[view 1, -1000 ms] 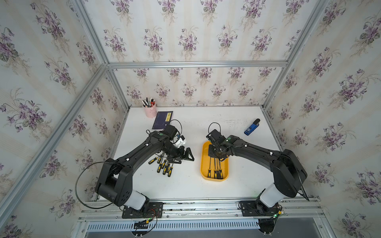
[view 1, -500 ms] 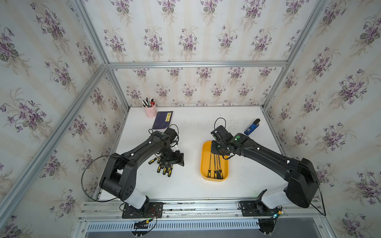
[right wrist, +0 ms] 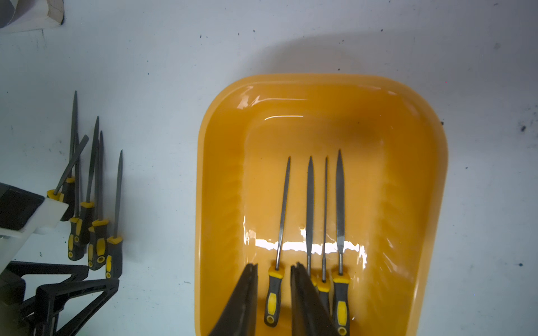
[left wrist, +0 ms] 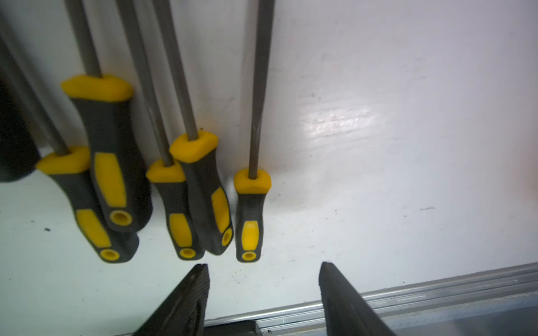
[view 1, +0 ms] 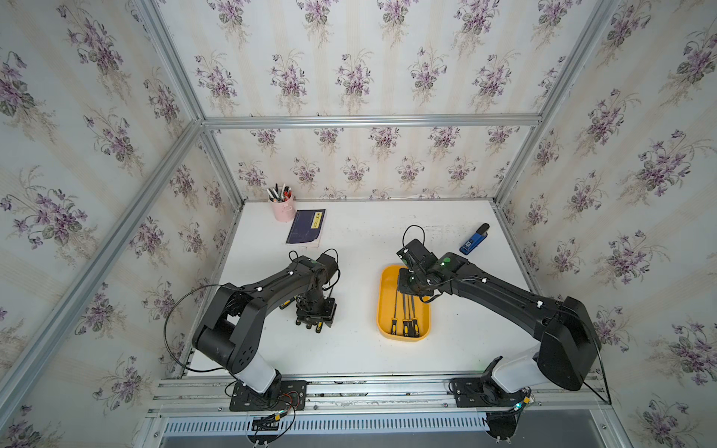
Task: Put the file tool into the storage box
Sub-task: Pick up the file tool from the center of the board.
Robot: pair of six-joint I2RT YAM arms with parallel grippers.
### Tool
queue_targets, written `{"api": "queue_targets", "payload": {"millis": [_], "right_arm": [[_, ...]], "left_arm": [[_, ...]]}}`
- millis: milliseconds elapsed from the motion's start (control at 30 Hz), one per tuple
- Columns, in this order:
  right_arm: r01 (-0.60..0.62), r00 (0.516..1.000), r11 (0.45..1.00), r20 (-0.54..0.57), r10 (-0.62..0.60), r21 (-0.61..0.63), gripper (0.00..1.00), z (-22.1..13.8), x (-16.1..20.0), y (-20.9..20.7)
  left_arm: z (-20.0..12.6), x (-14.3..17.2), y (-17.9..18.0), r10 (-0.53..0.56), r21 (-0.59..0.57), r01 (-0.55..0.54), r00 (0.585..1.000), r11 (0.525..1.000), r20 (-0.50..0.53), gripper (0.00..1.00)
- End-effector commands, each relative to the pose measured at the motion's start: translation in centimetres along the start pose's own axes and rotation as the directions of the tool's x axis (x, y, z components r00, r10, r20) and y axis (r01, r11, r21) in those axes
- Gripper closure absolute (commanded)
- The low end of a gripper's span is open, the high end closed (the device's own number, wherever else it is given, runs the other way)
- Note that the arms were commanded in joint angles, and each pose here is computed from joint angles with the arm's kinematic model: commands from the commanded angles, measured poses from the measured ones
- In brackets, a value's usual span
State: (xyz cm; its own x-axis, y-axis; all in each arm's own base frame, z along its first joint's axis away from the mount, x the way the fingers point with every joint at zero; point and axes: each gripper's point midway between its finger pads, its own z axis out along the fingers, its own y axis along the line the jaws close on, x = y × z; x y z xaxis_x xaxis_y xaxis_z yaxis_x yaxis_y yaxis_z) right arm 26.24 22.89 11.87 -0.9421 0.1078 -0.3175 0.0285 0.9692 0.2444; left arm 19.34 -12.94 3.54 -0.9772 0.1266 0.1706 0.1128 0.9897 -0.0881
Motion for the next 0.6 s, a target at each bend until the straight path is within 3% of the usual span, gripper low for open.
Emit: {"api": "queue_targets", "payload": {"millis": [0,367,567], "right_arm": [[0.004,1.0,1.0,0.002,-0.004,0.005,0.75,0.1,-0.1,0.0],[0.006,1.0,1.0,0.003,-0.006,-0.014,0.76,0.4,0.0,0.2],[0.003,1.0,1.0,0.005,-0.003,-0.02,0.76,0.5,0.1,0.3]], "left_arm": [[0.5,0.1,0.2,-0.018,-0.029,0.018,1.0,0.999,-0.001,0.37],[1.8,-0.9,0.8,-0.028,-0.079,0.03,0.999,0.996,0.029,0.39],[1.7,-2.3,0.2,-0.011,-0.096,0.017,0.998,0.995,0.059,0.5]]}}
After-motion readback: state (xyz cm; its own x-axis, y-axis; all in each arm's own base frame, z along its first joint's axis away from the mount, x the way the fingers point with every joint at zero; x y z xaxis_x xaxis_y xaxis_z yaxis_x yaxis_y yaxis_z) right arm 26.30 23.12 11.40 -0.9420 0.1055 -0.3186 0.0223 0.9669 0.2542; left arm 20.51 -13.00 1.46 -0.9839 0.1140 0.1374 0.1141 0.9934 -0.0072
